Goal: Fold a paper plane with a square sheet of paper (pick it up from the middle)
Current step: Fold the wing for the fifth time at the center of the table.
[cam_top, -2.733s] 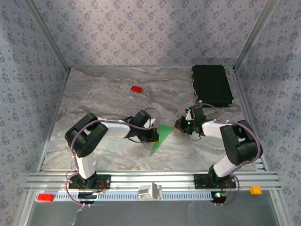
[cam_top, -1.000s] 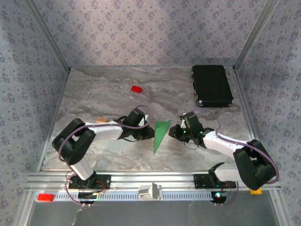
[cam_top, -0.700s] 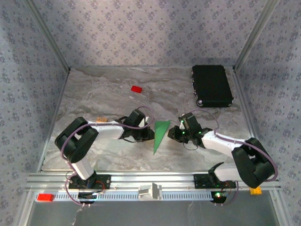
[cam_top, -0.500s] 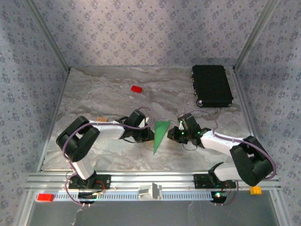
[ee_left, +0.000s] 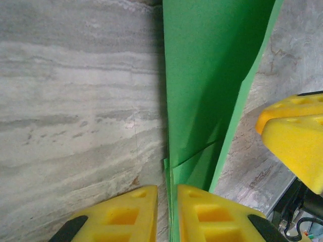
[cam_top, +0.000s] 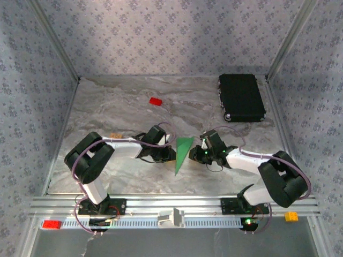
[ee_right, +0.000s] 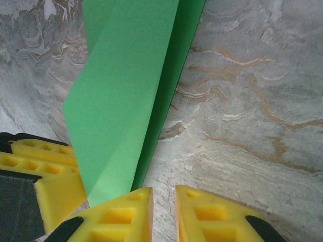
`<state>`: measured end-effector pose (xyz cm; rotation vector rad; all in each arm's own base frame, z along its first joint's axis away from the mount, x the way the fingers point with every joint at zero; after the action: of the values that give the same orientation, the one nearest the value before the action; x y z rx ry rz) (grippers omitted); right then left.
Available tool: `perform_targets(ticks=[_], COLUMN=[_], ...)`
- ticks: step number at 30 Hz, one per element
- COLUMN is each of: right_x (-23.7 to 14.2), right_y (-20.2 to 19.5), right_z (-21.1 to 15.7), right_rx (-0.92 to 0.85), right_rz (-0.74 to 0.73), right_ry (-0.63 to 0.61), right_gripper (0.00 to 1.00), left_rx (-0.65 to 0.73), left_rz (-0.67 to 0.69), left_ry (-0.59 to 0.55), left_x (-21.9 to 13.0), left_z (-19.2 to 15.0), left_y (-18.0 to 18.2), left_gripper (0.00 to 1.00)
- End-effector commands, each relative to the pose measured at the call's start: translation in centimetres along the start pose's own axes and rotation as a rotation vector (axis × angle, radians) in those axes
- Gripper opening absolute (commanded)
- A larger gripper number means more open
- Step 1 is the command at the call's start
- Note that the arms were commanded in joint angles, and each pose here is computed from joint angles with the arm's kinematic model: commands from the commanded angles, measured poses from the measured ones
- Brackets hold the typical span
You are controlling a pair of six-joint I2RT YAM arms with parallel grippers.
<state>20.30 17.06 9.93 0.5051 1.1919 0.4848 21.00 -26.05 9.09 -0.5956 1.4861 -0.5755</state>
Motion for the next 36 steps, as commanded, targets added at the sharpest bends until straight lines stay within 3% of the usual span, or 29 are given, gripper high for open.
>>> perform_targets(ticks=[1,12,36], right_x=[0.2,0.8,1.6], right_y=[0.8,0.9,1.1], right_z=[0.4,0.4,0.1], right_rx=[0.002,-0.003,-0.007], right_rz=[0.023,0.024,0.031], right_ry=[0.002,0.018,0.053], right_gripper=[0.2,0.19,0.18], left_rx=[0.034,0.04,0.035], left_rz=[-0.035,-0.024,-0.053], left_ry=[0.002,-0.032,0.028], left_x=[-0.1,-0.7,0.6], left_z=[0.3,0.3,0.2], left_y=[-0.9,-0.8,-0.4], left_gripper=[0.18,0.18,0.21])
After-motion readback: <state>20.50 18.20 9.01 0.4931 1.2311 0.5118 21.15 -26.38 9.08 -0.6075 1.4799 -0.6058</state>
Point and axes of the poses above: each hand's point on the last joint's axis, 136 mm out from that joint toward the fingers, its own x axis out along the fingers, its own y axis along the line the jaws close on, z = x × y, the point moved 9 cm from there along -x, back along the fingers, and after that the axes turned 7 degrees about -x, right-handed, at the moved point
